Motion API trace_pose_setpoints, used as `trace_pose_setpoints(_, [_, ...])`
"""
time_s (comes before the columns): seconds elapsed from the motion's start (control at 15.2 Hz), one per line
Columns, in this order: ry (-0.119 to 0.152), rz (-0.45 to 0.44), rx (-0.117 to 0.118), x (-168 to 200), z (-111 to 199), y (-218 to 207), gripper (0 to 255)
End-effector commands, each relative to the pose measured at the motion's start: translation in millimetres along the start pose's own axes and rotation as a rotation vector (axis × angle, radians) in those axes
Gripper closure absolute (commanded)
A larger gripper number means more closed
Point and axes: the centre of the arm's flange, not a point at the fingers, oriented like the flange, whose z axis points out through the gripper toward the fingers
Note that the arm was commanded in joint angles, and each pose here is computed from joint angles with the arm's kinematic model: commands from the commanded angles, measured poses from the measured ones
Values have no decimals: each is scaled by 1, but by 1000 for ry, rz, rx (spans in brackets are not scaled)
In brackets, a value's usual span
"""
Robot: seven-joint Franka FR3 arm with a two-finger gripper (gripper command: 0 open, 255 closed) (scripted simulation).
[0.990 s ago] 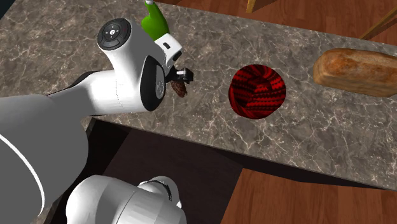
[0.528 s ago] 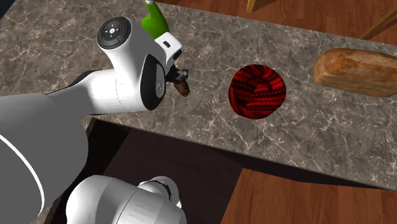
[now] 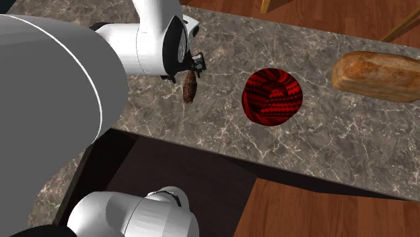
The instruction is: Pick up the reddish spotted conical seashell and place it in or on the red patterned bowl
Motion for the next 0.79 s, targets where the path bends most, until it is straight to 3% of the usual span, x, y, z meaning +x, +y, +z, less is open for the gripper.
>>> trace_pose_setpoints(0.0, [-77, -160, 59, 12, 9, 8, 0])
trace_pose_setpoints(0.4, [-77, -160, 59, 9, 43, 6, 0])
trace_pose_setpoints(0.73, [-77, -160, 59, 9, 43, 6, 0])
